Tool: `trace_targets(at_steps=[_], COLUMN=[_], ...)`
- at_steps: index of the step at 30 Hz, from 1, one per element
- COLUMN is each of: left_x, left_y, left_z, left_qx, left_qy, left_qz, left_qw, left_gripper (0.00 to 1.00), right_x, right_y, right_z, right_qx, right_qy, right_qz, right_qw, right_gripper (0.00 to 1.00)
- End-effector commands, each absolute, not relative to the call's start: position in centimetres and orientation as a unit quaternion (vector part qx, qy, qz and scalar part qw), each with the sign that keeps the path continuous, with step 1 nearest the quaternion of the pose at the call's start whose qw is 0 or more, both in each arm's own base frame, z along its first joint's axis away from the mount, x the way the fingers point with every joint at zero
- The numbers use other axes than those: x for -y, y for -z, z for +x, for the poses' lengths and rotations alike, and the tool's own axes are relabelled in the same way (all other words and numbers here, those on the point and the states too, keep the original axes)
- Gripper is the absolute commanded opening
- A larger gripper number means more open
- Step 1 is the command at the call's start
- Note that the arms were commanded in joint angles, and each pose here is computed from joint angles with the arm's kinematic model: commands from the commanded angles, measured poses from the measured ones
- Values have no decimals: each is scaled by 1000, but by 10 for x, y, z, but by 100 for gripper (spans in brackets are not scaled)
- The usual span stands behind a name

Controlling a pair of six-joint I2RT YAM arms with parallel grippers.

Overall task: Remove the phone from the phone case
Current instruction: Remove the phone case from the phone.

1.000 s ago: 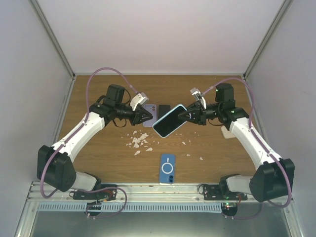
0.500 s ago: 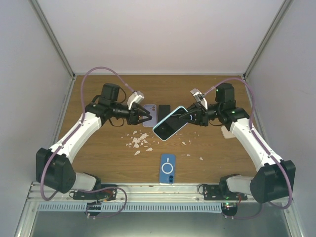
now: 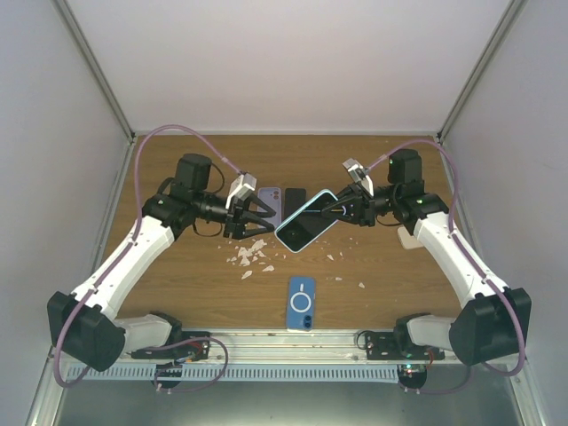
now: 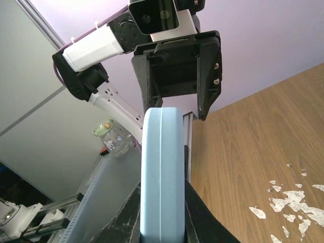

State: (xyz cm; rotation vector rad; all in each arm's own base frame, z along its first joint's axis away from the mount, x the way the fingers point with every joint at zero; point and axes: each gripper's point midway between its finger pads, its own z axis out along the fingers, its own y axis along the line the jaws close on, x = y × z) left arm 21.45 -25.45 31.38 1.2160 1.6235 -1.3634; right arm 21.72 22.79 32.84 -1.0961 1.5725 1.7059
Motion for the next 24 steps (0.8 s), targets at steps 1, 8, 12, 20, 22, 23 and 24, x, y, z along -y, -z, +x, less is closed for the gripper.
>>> trace_targets(at_steps=[1,8,12,20,22,23,24], left_x=[259,264,264,263,263,263,263], left_y=[-311,-299,-295,-284,-279,-277,-276], left_z=[214,212,218,230,235,238,239], left_qx=[-618,-626,-637,-660,-668,-672,-676], left_qy=[520,498,489,469,458,453,449], left_qz=[481,494,488,475,473,471,469], left_qw=[342,341,342,344,347,347,348], left_gripper=[51,47,43,34,32,31,30], right_x=[-226,-226,-227,-227,-227,-227,-227], right_y=[-348,-349,-349,-349,-349,-349,-350], right_z=[206,206,205,202,202,201,201], right_qx=[-555,-553,-550,-546,-545,-544,-544], right_qy=[-642,-643,-644,-645,-646,-646,-646], right_qz=[-438,-440,-442,-445,-446,-447,-447], right_qw=[297,296,295,295,295,295,295], right_gripper=[0,0,0,0,1,0,1])
